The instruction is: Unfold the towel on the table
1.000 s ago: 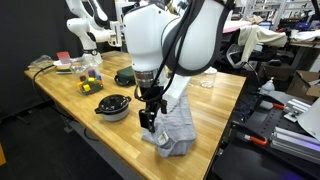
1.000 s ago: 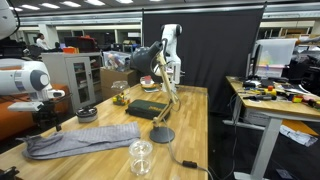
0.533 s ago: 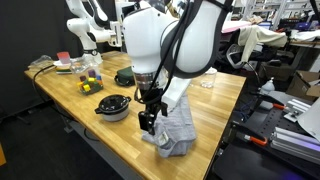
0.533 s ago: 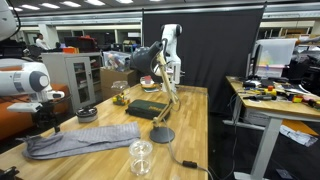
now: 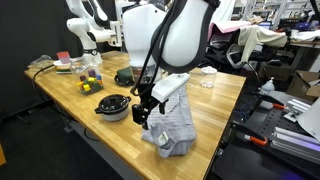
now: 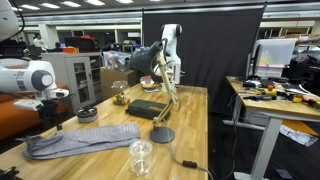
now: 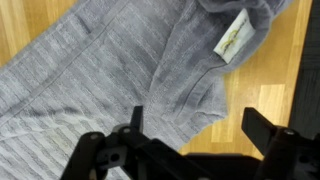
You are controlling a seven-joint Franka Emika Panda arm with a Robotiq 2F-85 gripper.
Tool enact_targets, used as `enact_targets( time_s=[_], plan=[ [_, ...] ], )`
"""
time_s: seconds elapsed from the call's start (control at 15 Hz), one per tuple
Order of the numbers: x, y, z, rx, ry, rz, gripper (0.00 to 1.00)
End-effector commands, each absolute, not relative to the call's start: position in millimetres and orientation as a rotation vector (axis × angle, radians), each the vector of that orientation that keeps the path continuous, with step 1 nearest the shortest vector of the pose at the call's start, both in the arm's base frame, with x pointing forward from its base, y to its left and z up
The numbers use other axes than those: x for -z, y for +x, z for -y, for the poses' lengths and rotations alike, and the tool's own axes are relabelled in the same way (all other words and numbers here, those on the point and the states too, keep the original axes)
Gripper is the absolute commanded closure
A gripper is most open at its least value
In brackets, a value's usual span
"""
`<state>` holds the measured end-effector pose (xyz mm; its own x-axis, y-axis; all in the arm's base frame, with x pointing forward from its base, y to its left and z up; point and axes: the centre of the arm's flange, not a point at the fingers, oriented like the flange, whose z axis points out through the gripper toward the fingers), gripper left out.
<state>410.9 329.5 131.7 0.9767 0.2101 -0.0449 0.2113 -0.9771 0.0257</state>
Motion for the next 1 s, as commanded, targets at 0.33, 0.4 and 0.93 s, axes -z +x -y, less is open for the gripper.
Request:
enact_targets(
  time_s=[0.33, 0.4, 0.93],
  plan=[
    [-108, 413, -318, 0.178, 3.135, 0.044, 0.00],
    [-106, 412, -319, 0.182, 3.134, 0.058, 0.00],
    [-101, 414, -315, 0.182, 3.134, 0.136, 0.07]
  ],
)
